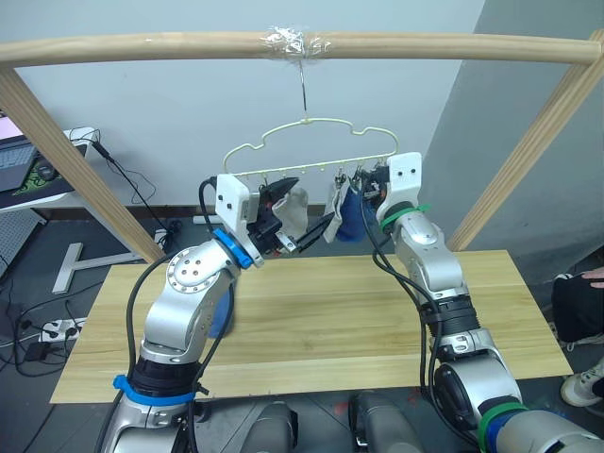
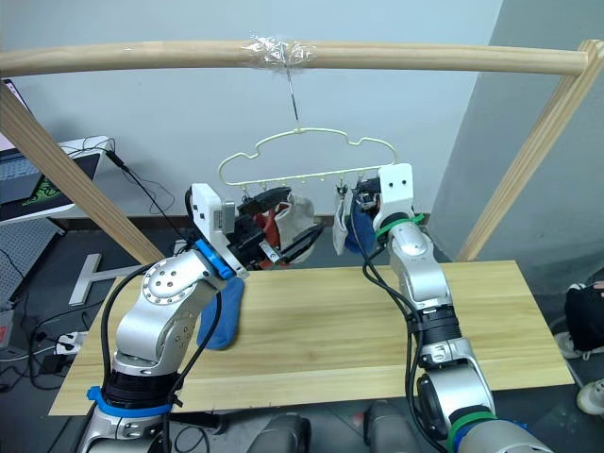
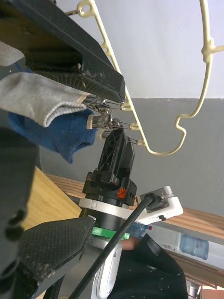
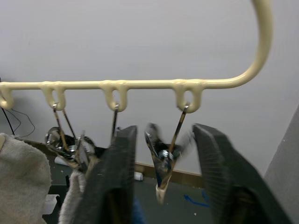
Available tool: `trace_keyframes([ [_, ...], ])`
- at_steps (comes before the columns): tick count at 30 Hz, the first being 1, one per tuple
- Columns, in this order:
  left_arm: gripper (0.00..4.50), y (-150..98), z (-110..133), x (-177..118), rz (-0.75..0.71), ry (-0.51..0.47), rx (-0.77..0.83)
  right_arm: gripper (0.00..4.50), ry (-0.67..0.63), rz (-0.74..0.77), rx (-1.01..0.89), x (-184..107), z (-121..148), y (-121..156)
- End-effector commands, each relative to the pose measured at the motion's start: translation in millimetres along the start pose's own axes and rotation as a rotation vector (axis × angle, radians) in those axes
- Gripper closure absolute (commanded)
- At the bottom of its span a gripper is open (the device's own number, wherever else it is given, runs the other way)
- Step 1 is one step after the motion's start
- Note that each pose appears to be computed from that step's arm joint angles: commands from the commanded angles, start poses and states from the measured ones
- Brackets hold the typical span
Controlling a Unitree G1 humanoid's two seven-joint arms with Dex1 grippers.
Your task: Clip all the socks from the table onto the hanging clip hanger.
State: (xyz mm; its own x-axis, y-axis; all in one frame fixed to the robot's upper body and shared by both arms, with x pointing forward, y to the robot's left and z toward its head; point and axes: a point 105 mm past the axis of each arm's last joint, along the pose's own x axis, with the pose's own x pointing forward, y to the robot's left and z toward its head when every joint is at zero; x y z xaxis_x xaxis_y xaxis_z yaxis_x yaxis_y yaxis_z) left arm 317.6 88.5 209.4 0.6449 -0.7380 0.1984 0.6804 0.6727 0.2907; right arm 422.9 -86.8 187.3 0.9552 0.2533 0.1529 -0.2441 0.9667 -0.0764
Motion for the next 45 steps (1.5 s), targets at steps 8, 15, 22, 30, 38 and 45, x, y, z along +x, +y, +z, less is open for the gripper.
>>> trace_keyframes([
  [8,0.00,-4,18,2,-0.011,-0.062,0.034,2.15,-0.056,-0.001,0.004,1,16,0],
  [15,0.00,-3,17,2,-0.006,-0.059,0.034,2.15,-0.012,-0.063,0.014,-1,7,-7],
  [22,0.00,-2,18,2,-0.003,-0.059,0.035,2.15,0.018,-0.094,0.046,-6,1,-6],
  [30,0.00,-2,18,3,-0.004,-0.060,0.038,2.15,0.007,-0.095,0.060,-3,5,-6],
  [38,0.00,-2,18,2,0.003,-0.059,0.040,2.15,0.001,-0.061,0.072,0,8,3],
  [45,0.00,-1,18,2,0.008,-0.058,0.042,2.72,-0.001,-0.055,0.067,1,9,4],
])
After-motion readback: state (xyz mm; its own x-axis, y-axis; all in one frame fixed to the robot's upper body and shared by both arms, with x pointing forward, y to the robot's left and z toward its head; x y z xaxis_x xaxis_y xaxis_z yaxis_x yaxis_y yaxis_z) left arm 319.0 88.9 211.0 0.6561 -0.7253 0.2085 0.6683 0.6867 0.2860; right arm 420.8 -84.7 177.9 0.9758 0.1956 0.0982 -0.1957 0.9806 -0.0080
